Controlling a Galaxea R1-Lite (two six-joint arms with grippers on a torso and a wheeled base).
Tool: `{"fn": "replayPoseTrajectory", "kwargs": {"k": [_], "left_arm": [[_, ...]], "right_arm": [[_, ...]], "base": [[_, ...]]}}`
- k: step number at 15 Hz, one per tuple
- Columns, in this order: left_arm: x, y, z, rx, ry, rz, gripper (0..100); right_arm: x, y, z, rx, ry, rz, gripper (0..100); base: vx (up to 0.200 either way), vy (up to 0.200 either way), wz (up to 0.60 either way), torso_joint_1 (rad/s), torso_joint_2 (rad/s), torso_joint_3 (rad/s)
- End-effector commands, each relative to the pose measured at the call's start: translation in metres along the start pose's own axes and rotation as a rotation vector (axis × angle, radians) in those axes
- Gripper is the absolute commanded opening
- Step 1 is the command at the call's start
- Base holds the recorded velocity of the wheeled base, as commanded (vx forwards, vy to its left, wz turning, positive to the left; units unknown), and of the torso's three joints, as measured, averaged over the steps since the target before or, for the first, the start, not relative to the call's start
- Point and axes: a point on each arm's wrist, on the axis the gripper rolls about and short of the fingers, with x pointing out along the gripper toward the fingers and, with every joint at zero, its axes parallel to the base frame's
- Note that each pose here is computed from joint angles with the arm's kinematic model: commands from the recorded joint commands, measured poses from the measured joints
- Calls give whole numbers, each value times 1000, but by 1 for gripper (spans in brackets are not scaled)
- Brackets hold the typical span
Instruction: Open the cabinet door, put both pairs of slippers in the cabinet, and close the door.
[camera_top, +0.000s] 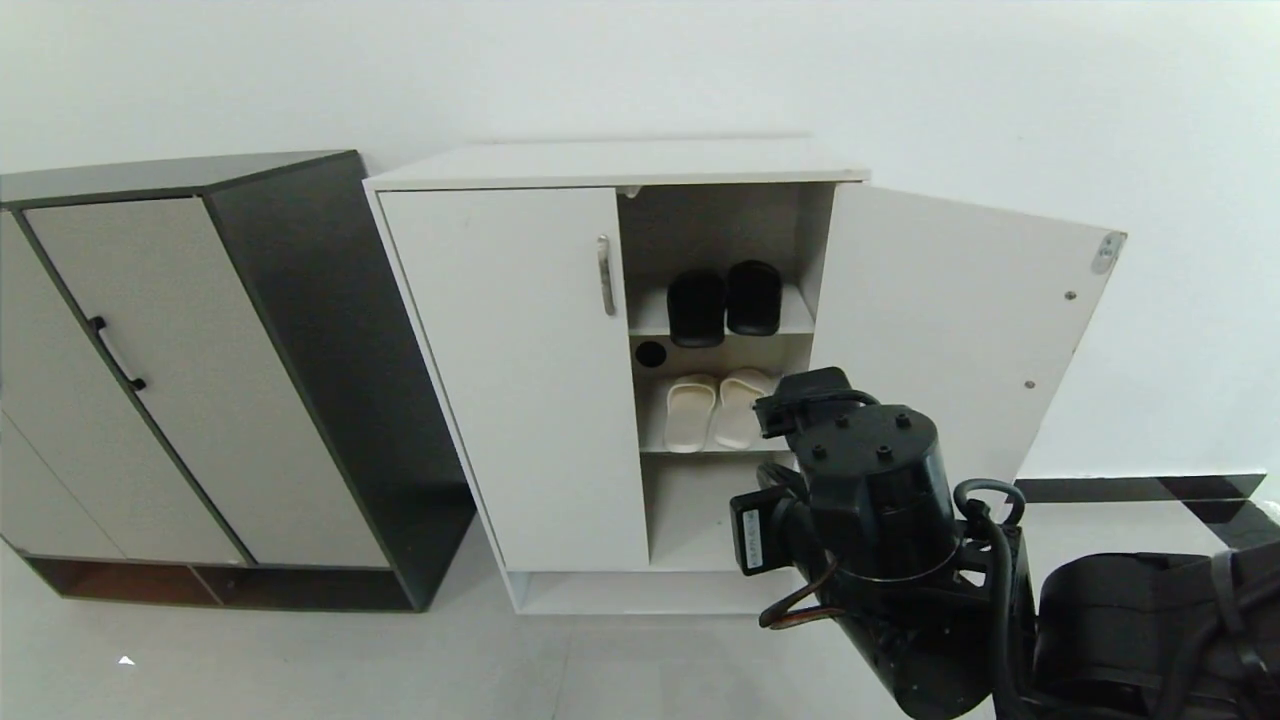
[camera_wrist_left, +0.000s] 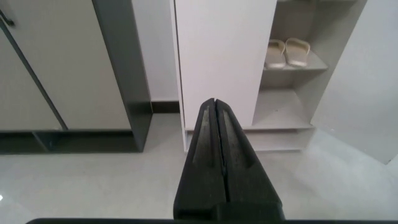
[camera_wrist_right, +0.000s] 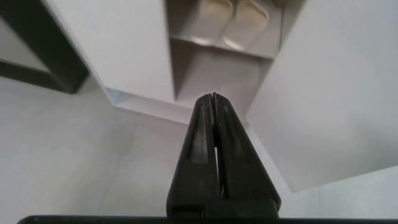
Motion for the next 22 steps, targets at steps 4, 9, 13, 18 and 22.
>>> {"fn": "replayPoseTrajectory", "kwargs": {"k": [4,9,13,18,22], "left_arm": [[0,0,0,0,2,0,0],[0,0,0,0,2,0,0],[0,0,0,0,2,0,0],[0,0,0,0,2,0,0],[0,0,0,0,2,0,0]], "right_arm": [[2,0,-2,-4,6,-6,0],[2,0,-2,-4,6,-6,0],[2,0,-2,-5,7,-6,0],[2,0,-2,-6,8,-6,0],[2,0,-2,-5,7,-6,0]], "base": [[0,0,0,102,-476,-347],[0,0,0,141,-466,-322],[0,0,0,178,-487,-316],[0,0,0,202,-515,-315],[0,0,0,229,-542,-317]]}}
